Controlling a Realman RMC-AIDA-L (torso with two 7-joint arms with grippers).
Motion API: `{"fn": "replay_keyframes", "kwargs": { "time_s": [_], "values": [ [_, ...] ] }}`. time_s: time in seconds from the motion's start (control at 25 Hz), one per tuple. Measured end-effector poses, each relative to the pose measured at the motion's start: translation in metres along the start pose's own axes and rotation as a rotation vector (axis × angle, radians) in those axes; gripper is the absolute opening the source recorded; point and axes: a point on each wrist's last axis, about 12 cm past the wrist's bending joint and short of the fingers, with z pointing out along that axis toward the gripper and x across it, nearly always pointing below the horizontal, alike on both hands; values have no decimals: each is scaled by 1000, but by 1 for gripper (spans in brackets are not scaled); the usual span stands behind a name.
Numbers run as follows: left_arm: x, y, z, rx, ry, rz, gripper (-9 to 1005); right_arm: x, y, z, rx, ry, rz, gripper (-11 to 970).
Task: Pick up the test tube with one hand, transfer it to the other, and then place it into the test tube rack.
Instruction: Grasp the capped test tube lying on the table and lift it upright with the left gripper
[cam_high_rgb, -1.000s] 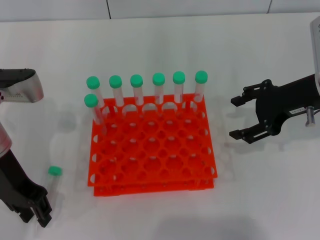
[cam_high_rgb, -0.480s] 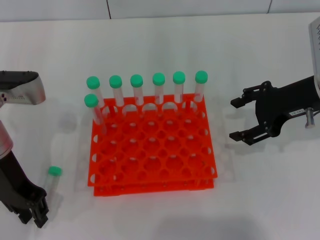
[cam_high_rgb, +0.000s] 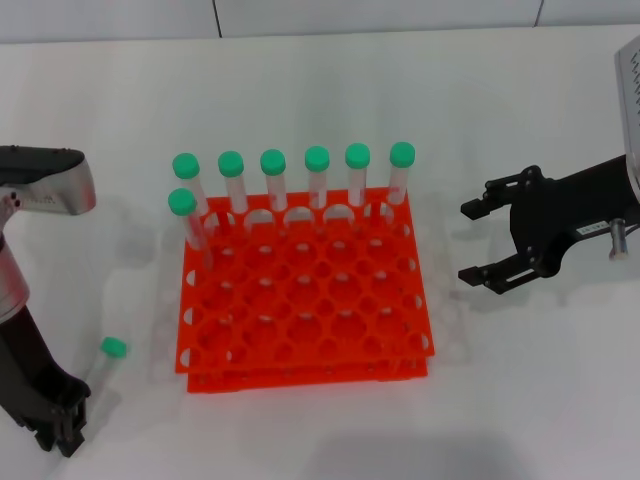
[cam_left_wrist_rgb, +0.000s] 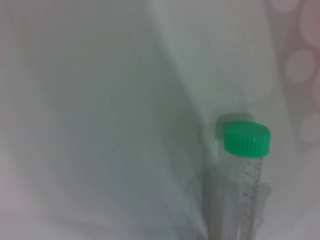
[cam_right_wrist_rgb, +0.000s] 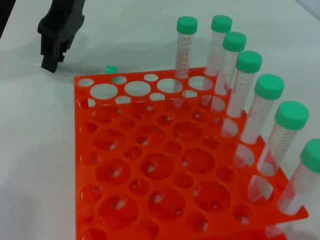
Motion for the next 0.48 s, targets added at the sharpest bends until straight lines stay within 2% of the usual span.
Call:
{"fn": "replay_keyframes", "kwargs": {
  "time_s": [0.48],
  "values": [
    [1, 1, 3, -10, 3, 2, 179, 1, 0, 1, -3, 1, 5, 808]
  ]
}}
